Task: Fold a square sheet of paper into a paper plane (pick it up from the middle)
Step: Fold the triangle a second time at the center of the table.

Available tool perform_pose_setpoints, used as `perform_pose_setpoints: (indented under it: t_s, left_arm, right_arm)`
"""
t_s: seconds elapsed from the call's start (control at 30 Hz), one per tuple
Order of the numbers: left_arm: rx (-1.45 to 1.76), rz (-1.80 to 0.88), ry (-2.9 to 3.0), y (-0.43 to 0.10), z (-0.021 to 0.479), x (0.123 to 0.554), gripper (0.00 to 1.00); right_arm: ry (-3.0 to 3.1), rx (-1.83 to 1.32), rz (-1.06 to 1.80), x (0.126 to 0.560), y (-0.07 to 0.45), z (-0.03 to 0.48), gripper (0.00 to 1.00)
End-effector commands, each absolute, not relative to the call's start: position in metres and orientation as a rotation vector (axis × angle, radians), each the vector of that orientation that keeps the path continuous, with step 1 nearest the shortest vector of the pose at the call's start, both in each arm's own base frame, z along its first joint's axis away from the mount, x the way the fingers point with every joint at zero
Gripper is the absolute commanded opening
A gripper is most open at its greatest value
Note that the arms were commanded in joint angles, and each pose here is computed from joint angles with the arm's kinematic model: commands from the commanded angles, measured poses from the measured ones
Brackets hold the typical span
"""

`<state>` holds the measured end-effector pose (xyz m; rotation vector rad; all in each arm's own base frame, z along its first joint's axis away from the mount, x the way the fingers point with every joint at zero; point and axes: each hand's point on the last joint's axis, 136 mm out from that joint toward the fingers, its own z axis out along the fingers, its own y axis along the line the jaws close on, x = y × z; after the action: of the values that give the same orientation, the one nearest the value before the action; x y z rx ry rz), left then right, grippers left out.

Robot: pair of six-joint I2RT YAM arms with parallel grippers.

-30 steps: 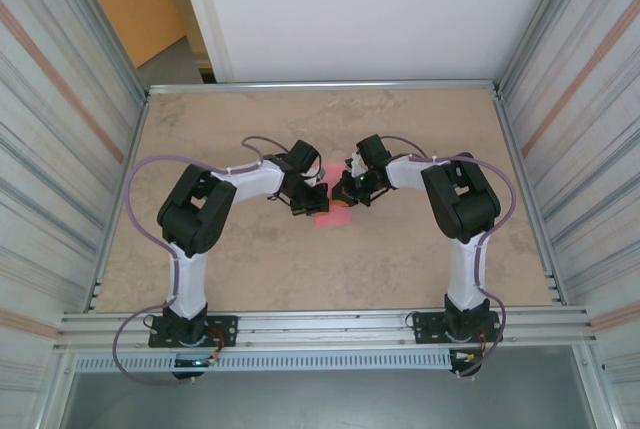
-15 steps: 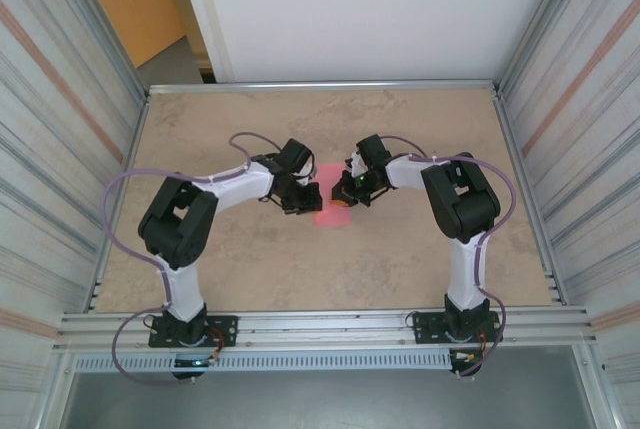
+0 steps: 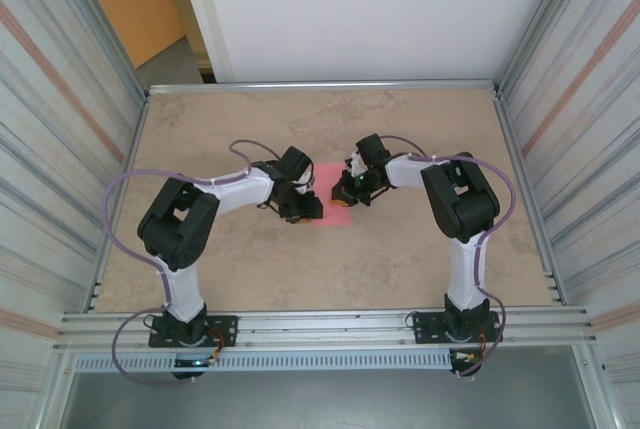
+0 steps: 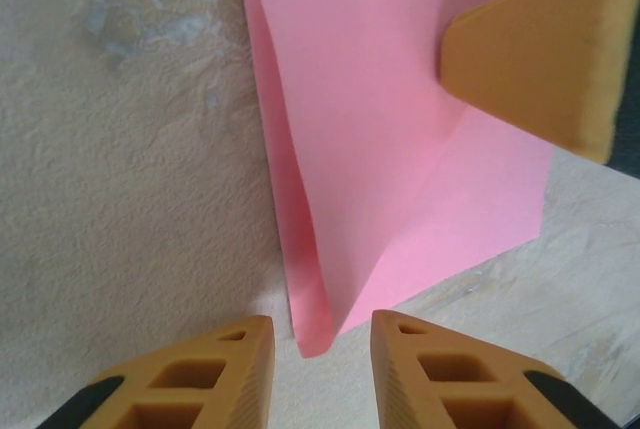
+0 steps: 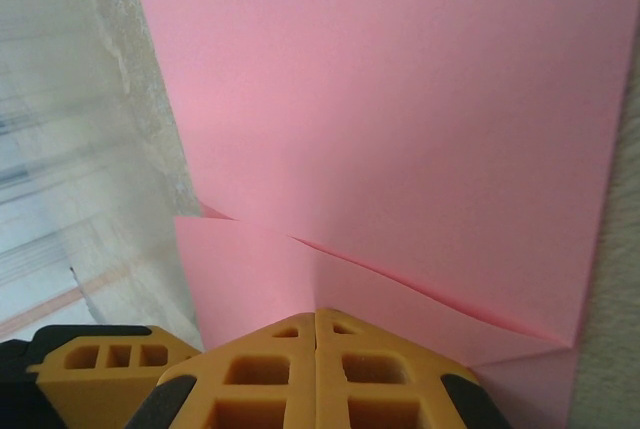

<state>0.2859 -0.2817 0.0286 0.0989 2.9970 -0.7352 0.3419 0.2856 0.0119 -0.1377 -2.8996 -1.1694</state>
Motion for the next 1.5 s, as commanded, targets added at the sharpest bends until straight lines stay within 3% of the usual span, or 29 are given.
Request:
perform_pose_setpoints:
  t_s: [0.0,0.7,0.97,1.17,1.47]
  left_arm:
    - [0.149,-0.727,3.004,-0.286,0.026,0.286,0.30]
    - [0.192,-0.710,3.038,-0.287,0.019,0.283,0.22]
    - [0.209,-0.819,2.994,-0.299,0.033,0.283,0.31]
    - [0.205,-0.818,3.004,-0.300,0.028,0.283,0.23]
    - [0.177,-0.686,3.064,-0.285,0.014,0.279,0.23]
  right_arm:
    - [-2.869,-0.294,-0.786,0.305,0.251,-0.052,0.04]
    - [-2.869,-0.291,-0.793,0.308,0.253,-0.050,0.04]
    - [-2.868,-0.293,-0.788,0.307,0.252,-0.051,0.04]
    - [-2.866,-0.293,-0.784,0.305,0.251,-0.053,0.04]
    - [-2.864,-0.294,-0.784,0.305,0.251,-0.053,0.04]
